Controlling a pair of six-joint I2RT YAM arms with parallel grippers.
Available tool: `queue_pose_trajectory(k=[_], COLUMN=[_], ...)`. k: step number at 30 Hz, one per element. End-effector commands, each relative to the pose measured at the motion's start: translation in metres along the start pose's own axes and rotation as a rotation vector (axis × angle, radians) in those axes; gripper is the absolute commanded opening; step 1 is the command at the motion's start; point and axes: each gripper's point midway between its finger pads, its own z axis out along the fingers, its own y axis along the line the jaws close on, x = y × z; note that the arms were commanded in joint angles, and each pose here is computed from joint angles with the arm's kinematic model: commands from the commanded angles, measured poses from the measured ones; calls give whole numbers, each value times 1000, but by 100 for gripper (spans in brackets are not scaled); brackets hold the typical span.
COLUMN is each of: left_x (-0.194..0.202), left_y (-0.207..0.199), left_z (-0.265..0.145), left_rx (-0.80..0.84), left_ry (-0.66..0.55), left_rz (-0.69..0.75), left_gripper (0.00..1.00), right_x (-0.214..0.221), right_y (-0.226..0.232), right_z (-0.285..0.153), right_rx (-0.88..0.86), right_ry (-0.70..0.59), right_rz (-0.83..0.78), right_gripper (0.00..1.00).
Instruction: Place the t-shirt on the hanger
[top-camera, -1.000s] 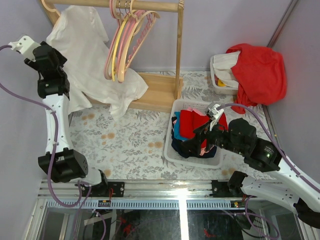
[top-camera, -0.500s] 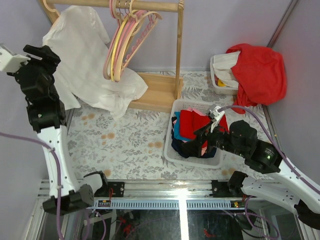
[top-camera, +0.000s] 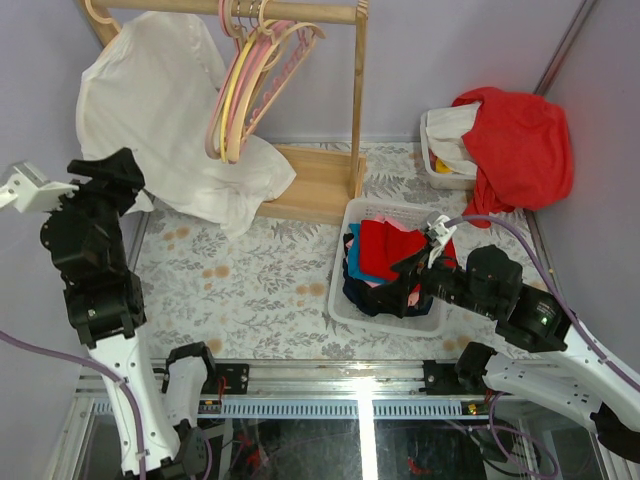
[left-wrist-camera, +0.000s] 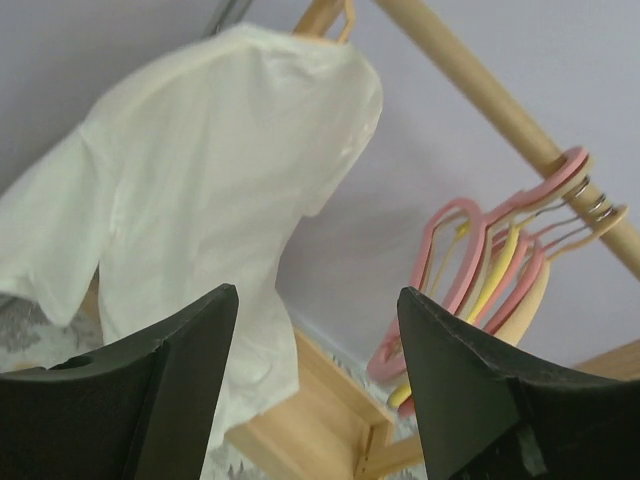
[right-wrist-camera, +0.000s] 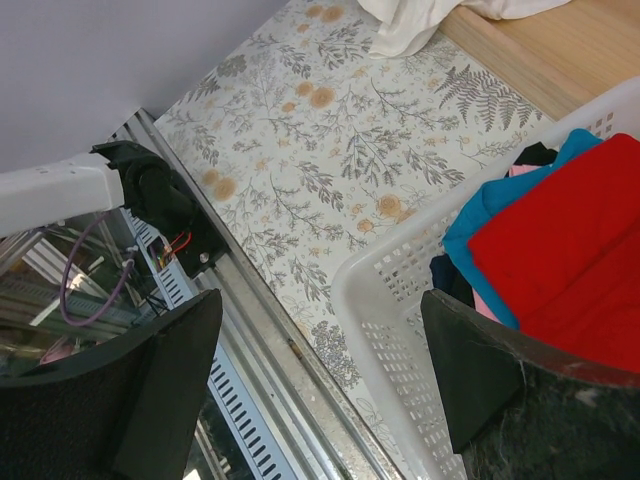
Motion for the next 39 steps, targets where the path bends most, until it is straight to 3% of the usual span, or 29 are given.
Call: queue_pose_trajectory(k=[1, 7, 12, 17, 23, 29, 33, 39], left_x=[55, 114, 168, 217, 302, 330, 342, 388], left_y=[26, 81, 105, 94, 64, 46, 31, 52], left_z=[-12, -6, 7, 13, 38, 89, 128, 180], left_rx=[-43, -193, -226, -236, -253, -259, -157, -132], left_ry=[165, 259, 374, 390, 484, 395, 312, 441], left_rz=[-74, -119, -173, -134, -46, 43, 147, 321], left_gripper=[65, 64, 56, 55, 57, 57, 59, 59], right_x=[-4, -1, 6, 13, 17, 24, 32, 43], right_y=[3, 4, 0, -1, -2, -7, -9, -15], right_z=[-2, 0, 3, 11, 18, 23, 30, 39], right_rx=[-9, -14, -3, -10, -11, 3, 1, 9], right_ry=[-9, -3, 14, 28, 36, 46, 59, 77], right_rz=[7, 28, 34, 35, 40, 36, 40, 38], right_gripper=[88, 88, 88, 88, 88, 89, 89, 89])
